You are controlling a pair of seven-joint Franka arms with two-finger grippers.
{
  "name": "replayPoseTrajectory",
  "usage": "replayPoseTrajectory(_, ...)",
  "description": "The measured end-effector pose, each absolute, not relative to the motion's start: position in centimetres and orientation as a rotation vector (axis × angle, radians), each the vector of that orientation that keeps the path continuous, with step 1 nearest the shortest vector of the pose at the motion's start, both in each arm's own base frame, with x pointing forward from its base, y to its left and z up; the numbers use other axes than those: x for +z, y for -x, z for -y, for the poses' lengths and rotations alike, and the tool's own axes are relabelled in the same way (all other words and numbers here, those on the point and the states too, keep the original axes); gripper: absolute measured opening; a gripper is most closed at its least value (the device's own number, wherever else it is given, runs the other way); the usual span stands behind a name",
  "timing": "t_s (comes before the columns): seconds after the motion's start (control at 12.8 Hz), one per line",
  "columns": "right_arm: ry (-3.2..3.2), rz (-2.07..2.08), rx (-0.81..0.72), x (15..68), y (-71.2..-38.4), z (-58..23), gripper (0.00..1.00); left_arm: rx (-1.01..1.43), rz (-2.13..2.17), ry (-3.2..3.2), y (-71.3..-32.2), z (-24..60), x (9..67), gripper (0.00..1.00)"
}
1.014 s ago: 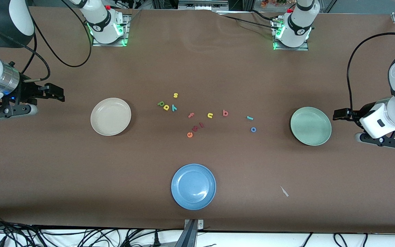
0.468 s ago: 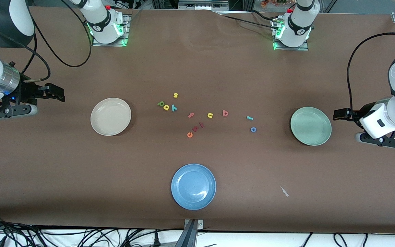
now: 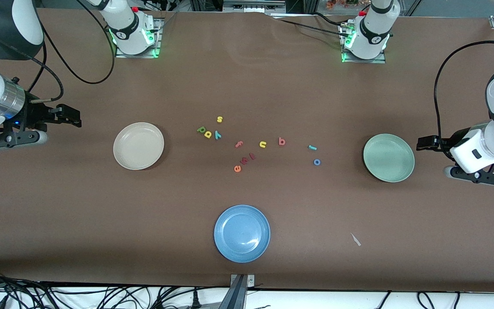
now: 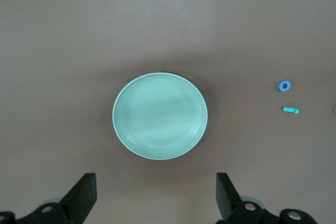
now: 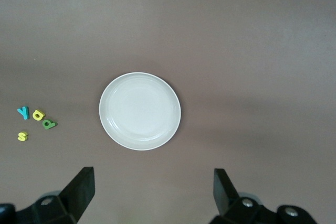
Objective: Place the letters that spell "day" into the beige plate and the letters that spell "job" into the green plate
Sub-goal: 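Reach the right gripper and the left gripper toward the scattered letters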
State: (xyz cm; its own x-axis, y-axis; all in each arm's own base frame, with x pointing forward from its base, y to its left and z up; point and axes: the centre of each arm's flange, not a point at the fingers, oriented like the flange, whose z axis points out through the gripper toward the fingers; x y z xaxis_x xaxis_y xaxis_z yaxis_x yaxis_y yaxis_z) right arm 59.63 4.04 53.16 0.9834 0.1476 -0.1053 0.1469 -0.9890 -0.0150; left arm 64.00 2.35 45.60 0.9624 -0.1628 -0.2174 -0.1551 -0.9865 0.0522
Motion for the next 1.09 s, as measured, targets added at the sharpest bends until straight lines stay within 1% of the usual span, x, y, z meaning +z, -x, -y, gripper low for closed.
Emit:
replayPoseTrajectory(0.23,3.123,0.196,0.165,53.0,-59.6,-6.2,1.0,-0.345,0.25,-3.077,-64.0,-2.3,45.6,1.0)
replayPoseTrajectory(0.55,3.141,0.086,0.151,51.2,-59.6,-13.3,1.0,-0.345,0.259,-3.076,-64.0,-2.0,45.6,1.0)
replayPoseTrajectory(0.86,3.131,0.007,0.158,48.0,-59.3,-20.4,1.0,-0.347,0.261,-3.076,-64.0,-1.9,45.5,1.0)
replayPoseTrajectory(1.09,3.109,0.004,0.189,44.3,-58.9,-25.2,1.0,-0.356,0.27,-3.075,-64.1,-1.5,45.2,1.0)
